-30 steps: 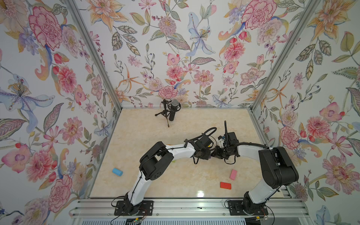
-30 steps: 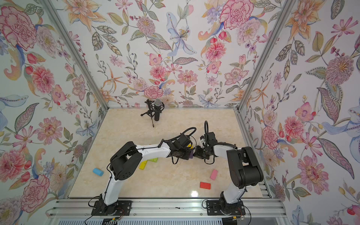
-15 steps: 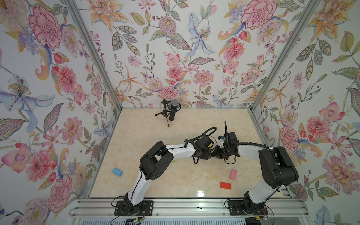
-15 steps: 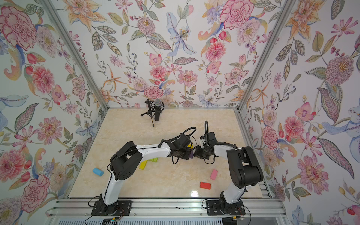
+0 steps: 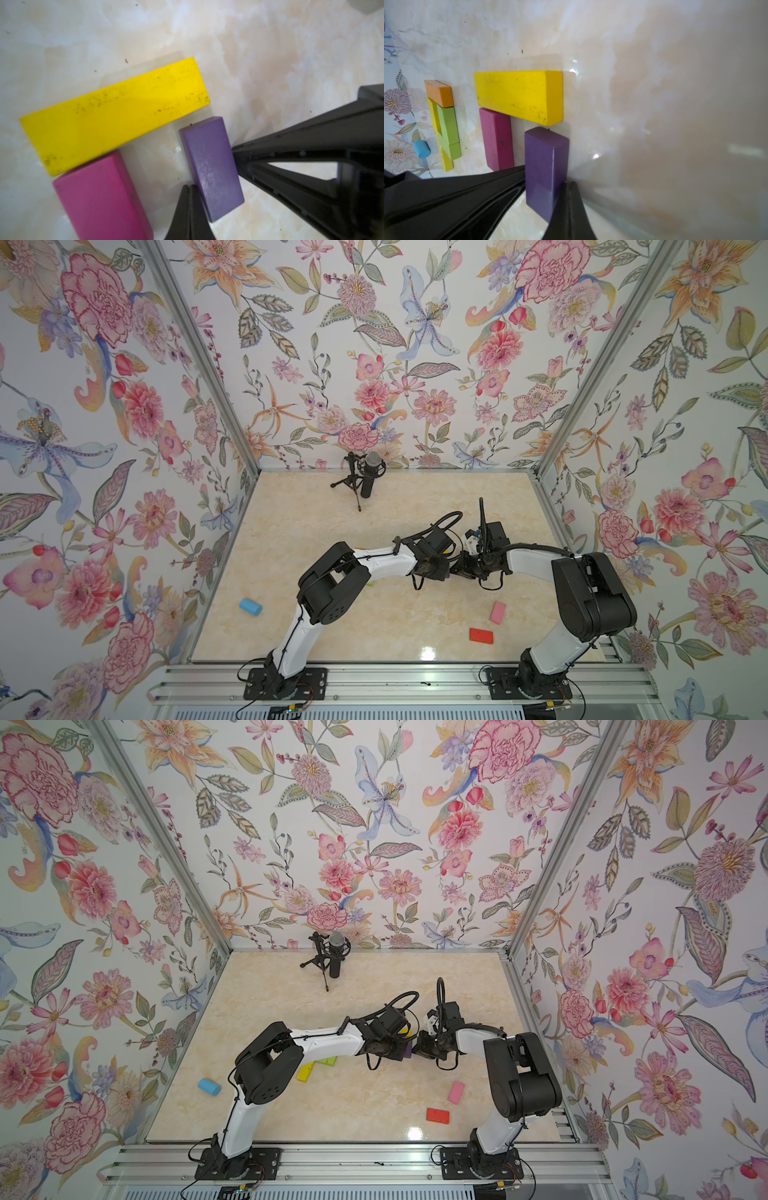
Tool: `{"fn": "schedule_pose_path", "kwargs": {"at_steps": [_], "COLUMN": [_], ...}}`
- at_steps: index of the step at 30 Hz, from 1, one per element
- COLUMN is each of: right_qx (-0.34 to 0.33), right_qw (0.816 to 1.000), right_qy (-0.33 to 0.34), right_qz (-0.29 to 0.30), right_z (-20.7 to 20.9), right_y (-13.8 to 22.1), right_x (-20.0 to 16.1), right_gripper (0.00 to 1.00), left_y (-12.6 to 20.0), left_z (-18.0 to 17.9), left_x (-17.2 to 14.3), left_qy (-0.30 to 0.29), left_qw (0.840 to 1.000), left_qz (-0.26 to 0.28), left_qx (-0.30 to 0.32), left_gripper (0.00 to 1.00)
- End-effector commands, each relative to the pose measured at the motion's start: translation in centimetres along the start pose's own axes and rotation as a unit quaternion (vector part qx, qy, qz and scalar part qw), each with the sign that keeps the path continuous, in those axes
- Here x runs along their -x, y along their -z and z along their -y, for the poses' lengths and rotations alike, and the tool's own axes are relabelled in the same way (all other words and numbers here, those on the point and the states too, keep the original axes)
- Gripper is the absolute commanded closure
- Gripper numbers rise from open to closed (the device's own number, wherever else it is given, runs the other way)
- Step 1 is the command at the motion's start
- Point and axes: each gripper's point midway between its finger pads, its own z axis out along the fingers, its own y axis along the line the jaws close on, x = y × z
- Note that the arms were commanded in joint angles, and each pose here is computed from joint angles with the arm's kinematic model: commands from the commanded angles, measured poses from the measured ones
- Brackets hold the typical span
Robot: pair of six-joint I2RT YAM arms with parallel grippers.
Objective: Assemble the letter p with building blocks
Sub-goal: Assemble the building block at the center of the board.
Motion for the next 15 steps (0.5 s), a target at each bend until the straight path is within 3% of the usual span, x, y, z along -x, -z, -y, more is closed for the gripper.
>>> {"fn": "schedule_pose_path", "kwargs": {"at_steps": [1, 15], "right_qx": [-0.055, -0.055], "right_qw": [0.998, 0.998], "right_qy": [-0.017, -0.017], "right_qz": [-0.032, -0.023], "right_z": [3.0, 2.9], "right_y": [-1.0, -0.5], "right_x": [-1.8, -1.7], "right_gripper": [1.0, 1.0], "left_y": [-0.6, 0.7], "left_z": [-0.6, -0.9], "left_x": [-1.5, -1.0], "left_qy": [-0.002, -0.002], "left_qw": [1.0, 1.0], "left_qz": [-0.021, -0.008], "left_qx": [0.014, 0.028], "left_gripper": [1.0, 1.0]}}
